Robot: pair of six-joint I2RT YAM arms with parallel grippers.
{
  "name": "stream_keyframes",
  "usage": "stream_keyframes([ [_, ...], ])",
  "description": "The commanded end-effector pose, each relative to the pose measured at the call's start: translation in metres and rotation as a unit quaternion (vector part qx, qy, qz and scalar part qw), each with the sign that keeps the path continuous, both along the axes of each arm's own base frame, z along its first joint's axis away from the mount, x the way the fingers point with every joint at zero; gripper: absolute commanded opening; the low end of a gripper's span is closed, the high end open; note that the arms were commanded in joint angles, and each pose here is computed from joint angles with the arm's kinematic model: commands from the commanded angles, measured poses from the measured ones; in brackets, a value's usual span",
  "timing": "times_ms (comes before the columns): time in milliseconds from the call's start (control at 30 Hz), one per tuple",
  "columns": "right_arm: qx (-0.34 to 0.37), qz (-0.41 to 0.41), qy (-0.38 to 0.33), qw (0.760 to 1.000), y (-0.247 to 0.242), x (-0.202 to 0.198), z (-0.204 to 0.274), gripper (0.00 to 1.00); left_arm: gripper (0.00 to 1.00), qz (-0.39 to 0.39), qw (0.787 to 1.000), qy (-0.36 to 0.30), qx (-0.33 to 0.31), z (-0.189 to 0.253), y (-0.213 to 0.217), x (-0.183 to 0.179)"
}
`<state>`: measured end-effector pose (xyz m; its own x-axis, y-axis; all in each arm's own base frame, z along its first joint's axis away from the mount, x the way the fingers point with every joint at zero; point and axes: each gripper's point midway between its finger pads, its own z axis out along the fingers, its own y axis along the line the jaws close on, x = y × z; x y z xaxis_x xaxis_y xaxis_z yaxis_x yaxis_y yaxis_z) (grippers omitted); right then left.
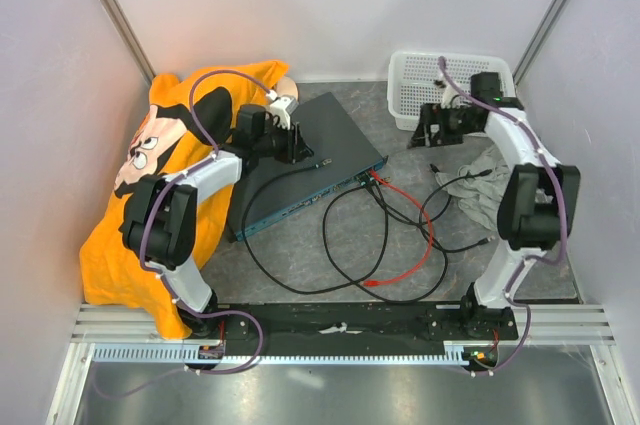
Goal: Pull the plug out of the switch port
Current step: Place the connector at the center of the board.
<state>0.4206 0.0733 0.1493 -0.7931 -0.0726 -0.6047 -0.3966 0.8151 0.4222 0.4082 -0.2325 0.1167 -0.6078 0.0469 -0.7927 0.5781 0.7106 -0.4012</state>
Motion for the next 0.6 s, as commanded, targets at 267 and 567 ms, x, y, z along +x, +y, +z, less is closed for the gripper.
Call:
stream_keyframes([
  [267,0.121,0.106,0.109,0.981,0.082,-0.005,-0.051,0.73,0.38,-0.023,0.999,0.011,-0.033,0.029,-0.017,0.015],
  [567,0.172,0.166,0.146,0.96,0.097,-0.009,-0.091,0.61,0.38,-0.086,0.994,-0.018,0.064,0.014,0.0,-0.003],
])
